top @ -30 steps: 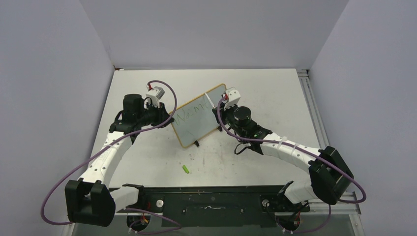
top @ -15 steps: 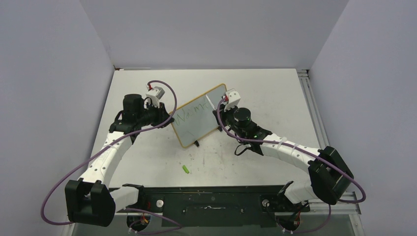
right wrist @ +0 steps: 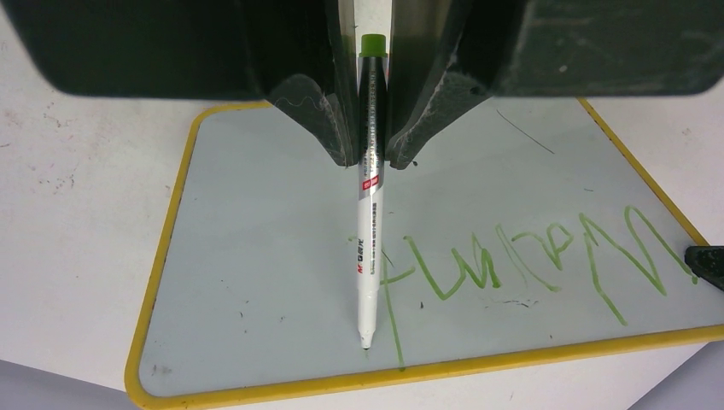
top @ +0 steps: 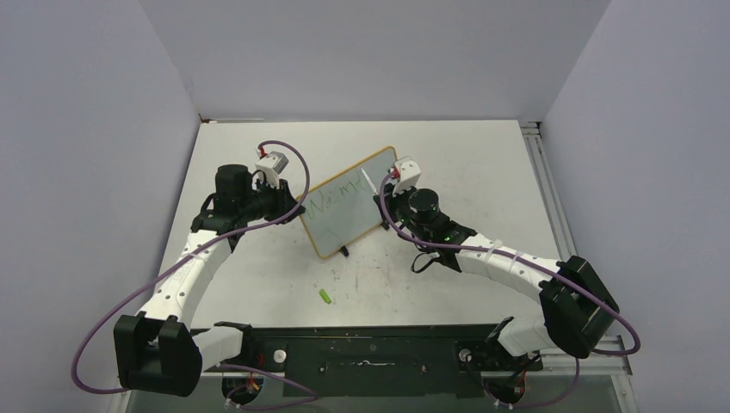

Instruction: Write a sentence on the whiteboard

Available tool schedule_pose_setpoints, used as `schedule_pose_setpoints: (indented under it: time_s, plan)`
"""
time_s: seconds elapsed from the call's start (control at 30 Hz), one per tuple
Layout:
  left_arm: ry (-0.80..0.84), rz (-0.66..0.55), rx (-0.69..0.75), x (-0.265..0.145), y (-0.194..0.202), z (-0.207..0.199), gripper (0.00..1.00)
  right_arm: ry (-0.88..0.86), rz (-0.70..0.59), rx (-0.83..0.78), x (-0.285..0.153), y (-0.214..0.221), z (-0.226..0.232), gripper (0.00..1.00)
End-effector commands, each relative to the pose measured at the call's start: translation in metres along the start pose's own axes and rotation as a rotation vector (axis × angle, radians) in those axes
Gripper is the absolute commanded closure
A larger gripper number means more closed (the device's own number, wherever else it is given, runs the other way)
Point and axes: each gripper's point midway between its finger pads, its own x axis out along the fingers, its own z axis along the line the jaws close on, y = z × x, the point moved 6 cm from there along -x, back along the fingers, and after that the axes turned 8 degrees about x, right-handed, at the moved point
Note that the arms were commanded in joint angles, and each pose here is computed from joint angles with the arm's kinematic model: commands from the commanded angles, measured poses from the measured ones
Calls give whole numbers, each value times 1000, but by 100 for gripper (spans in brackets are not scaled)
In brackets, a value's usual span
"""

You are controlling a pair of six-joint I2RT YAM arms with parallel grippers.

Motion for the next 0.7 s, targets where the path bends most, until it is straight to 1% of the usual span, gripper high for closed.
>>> schedule_pose_setpoints:
  time_s: [0.0,0.67]
  plan:
    - [-14,-9,31,-4,-8,0,100,-15,-2,20,-1,-3,1,95]
    - [-14,-14,35,-5,-10,-1,100,4,123,30,-5,29,-6,95]
